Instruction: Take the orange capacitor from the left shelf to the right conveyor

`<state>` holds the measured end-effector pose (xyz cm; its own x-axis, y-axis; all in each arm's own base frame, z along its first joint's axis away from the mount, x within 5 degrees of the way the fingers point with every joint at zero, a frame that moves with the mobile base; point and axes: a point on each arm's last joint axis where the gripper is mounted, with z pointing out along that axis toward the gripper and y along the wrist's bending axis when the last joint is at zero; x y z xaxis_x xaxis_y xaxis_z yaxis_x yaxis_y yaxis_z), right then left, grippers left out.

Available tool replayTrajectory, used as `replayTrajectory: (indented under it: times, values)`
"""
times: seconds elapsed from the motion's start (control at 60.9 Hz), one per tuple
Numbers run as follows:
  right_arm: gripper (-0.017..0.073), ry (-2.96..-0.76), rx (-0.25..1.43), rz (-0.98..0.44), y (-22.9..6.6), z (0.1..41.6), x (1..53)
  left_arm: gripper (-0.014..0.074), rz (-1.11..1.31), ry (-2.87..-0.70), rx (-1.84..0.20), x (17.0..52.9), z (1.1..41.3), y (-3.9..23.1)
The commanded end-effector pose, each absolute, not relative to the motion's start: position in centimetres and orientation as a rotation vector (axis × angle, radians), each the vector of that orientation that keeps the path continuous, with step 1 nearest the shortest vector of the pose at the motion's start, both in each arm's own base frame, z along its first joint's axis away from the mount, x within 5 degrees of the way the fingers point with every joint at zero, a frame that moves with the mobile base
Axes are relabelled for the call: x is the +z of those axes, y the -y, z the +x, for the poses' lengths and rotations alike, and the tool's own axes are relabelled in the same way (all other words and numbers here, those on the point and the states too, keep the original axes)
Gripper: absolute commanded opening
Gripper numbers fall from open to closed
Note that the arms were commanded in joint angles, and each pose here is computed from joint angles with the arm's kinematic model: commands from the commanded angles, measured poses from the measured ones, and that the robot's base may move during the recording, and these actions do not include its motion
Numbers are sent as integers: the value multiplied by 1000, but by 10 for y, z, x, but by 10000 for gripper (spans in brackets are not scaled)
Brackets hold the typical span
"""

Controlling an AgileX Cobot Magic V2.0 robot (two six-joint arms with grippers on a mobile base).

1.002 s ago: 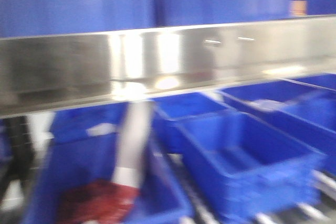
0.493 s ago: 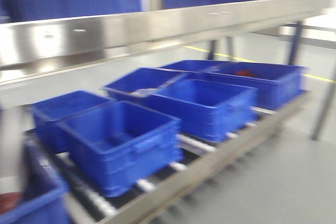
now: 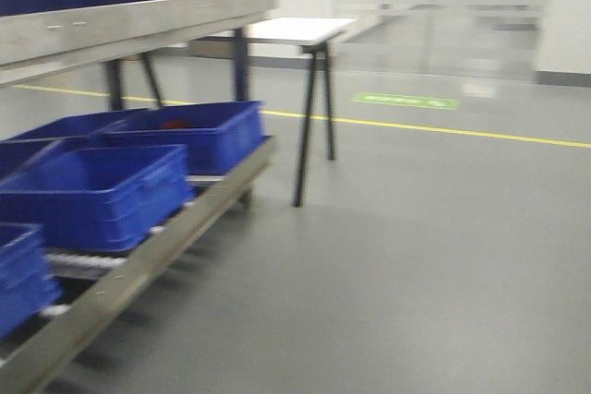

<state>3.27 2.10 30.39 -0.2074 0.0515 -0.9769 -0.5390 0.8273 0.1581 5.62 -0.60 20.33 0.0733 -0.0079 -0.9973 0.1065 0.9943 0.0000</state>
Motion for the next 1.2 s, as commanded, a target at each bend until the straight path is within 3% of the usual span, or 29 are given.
replayTrajectory:
  times: [0.0, 1.183]
  values:
    - [57, -1599, 571, -372, -21, 33, 320, -105, 70, -1414, -91, 213, 56, 6]
    - [57, -1599, 571, -372, -21, 33, 320, -105, 70, -1414, -91, 213, 56, 6]
